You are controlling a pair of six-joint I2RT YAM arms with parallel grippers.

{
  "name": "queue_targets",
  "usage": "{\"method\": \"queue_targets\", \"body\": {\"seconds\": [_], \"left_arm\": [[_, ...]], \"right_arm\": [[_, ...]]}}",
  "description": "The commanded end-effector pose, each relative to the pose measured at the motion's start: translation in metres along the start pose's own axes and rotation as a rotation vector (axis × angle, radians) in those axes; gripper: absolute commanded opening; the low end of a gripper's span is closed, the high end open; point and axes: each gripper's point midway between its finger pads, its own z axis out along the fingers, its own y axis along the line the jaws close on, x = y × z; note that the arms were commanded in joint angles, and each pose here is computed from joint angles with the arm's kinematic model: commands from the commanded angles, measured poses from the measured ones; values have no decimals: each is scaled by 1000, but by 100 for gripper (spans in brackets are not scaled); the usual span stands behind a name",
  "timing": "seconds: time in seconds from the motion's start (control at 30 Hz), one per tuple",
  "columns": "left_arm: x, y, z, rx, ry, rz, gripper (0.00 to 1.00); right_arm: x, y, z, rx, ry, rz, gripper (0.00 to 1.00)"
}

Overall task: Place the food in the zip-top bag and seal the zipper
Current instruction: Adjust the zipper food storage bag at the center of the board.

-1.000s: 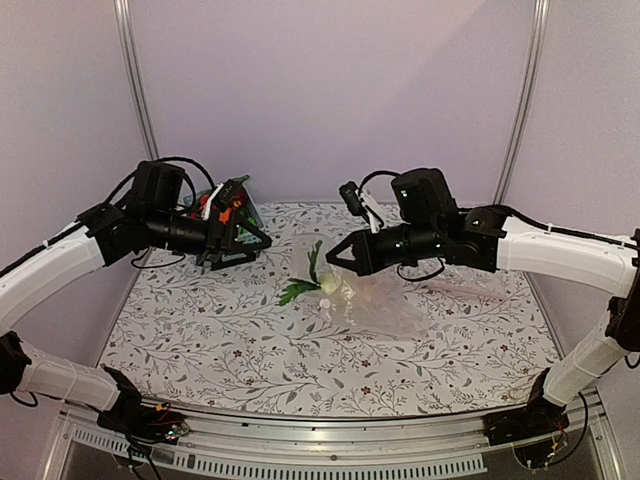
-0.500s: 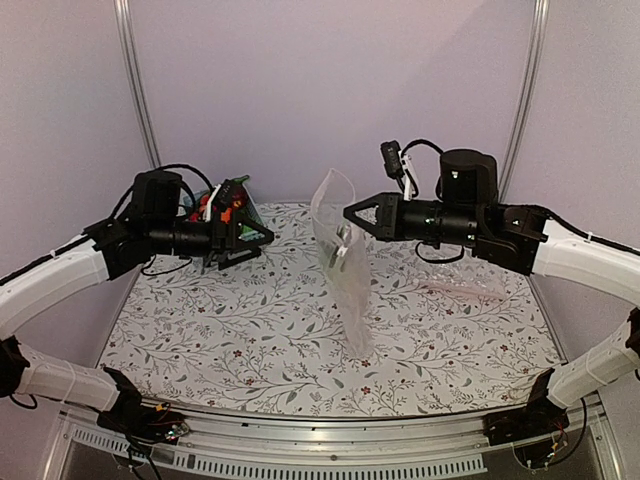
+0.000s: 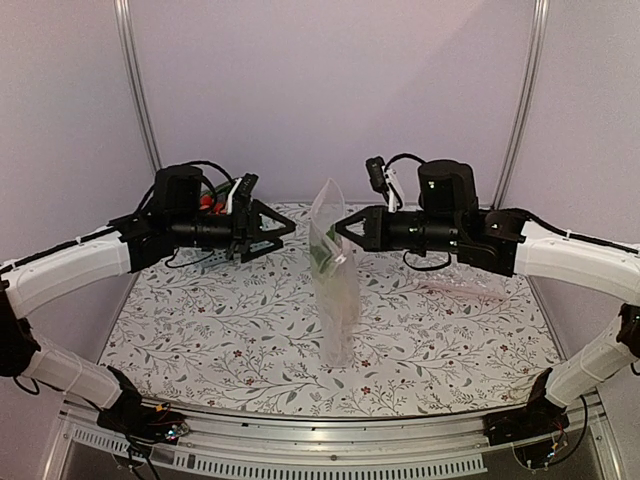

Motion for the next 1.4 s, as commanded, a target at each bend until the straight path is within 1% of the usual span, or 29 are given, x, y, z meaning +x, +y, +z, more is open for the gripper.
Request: {"method": "queue_targets", "body": {"seconds": [0.0, 0.17, 0.23, 0.33, 0.43, 0.53, 0.63, 0.73, 0.93, 1.0, 1.17, 1.23, 1.27, 1.33, 1.37], "left_arm": [[-7, -20, 8, 53, 11, 39, 80], [-14, -29, 16, 64, 17, 64, 81], [-16, -28, 20, 51, 25, 68, 80], [-18, -22, 26, 11, 47, 76, 71], [-15, -11, 29, -63, 72, 88, 59], [-11, -5, 30, -85, 82, 85, 47], [-10, -1, 30, -101, 85, 84, 39], [-11, 0, 32, -105, 84, 83, 37], [-14, -2, 38, -98, 94, 85, 37], [-13, 1, 40, -106, 103, 85, 33], [-11, 3, 44, -104, 121, 73, 23], [-13, 0, 45, -95, 119, 74, 23], [-14, -3, 45, -89, 115, 76, 25], [-18, -7, 44, -80, 108, 82, 40], [-20, -9, 44, -77, 103, 86, 45]], "right_arm": [[17, -13, 11, 29, 60, 4, 0], [21, -10, 13, 36, 82, -15, 0], [19, -7, 12, 51, 85, -41, 0], [15, -5, 11, 77, 87, -77, 0], [13, -3, 10, 84, 83, -96, 0], [13, -5, 10, 93, 83, -103, 0], [15, -6, 11, 101, 89, -109, 0], [17, -6, 11, 119, 100, -126, 0], [25, -9, 12, 189, 141, -192, 0], [23, -12, 11, 226, 134, -211, 0], [23, -11, 11, 244, 141, -231, 0], [21, -12, 10, 257, 139, -237, 0], [21, -13, 9, 267, 141, -241, 0], [20, -17, 8, 288, 143, -249, 0], [19, -18, 8, 297, 143, -252, 0]]}}
